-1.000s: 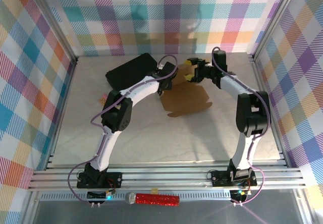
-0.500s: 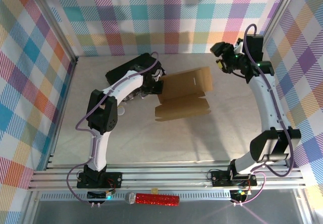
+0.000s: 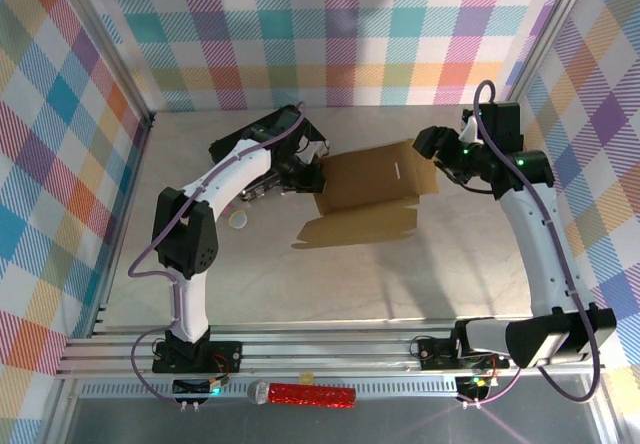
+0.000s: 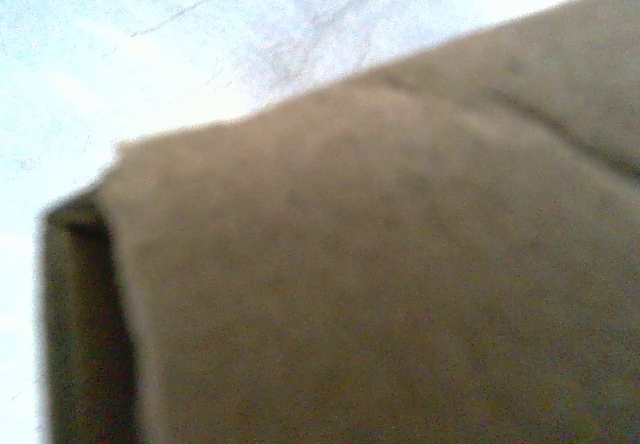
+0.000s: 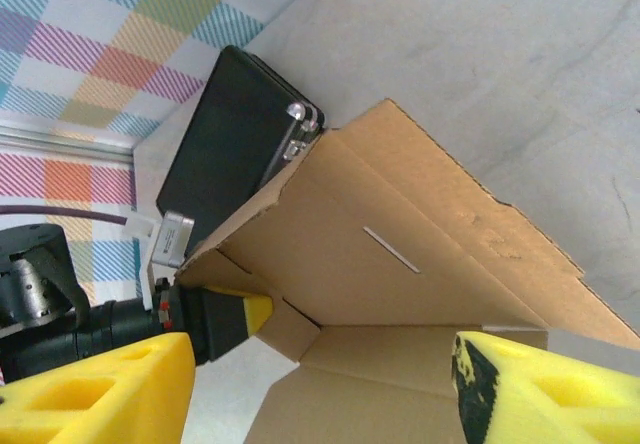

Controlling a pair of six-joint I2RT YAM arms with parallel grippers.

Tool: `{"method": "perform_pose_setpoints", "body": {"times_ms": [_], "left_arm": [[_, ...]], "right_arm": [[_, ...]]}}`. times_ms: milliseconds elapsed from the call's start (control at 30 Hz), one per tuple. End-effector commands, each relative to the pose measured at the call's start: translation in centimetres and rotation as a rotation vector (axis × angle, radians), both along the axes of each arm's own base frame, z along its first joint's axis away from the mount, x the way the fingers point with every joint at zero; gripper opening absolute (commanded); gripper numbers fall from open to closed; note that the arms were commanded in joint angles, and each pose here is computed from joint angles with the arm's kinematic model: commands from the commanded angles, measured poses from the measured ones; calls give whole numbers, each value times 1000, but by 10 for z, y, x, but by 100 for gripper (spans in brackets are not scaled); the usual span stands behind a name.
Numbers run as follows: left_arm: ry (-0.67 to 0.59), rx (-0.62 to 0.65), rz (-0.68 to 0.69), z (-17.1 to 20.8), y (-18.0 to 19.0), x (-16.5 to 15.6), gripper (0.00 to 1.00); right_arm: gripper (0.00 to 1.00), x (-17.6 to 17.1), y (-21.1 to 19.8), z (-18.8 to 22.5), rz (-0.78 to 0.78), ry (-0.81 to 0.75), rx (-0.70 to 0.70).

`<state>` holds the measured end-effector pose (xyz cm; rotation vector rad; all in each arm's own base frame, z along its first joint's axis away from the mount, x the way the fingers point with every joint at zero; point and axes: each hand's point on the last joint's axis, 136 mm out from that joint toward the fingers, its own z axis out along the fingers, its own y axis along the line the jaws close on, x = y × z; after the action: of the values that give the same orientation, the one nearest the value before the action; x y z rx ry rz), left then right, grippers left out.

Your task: Fold the paper box

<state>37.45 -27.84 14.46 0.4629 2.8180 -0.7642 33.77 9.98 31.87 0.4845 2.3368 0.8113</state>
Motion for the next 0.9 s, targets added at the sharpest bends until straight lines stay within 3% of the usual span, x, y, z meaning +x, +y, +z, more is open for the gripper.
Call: {"method": "perform_pose_setpoints", "body": {"times_ms": [0, 133, 267, 400, 467, 533, 700, 867], "left_arm": [[-42, 33, -5, 20, 15, -14, 0], [-83, 52, 24, 27, 22, -14, 0], [-91, 47, 22, 32, 22, -15, 0], [-99, 83, 26, 32, 25, -15, 0], [-109, 92, 29, 33, 25, -14, 0], [-115, 109, 31, 33, 26, -13, 0], [-125, 132, 21, 33, 28, -12, 0], [-138, 143, 24, 36, 29, -9, 0]], "right_arm": [[64, -17, -7, 14, -55, 69, 9], [56, -29, -2, 6, -157, 239, 143], [53, -16, -3, 7, -198, 266, 146], [53, 1, 20, 6, -183, 330, 265], [44, 11, 28, 11, -185, 316, 303], [36, 23, 31, 17, -181, 286, 310], [29, 49, 44, 10, -124, 306, 303], [28, 61, 58, -4, -69, 337, 264]]}}
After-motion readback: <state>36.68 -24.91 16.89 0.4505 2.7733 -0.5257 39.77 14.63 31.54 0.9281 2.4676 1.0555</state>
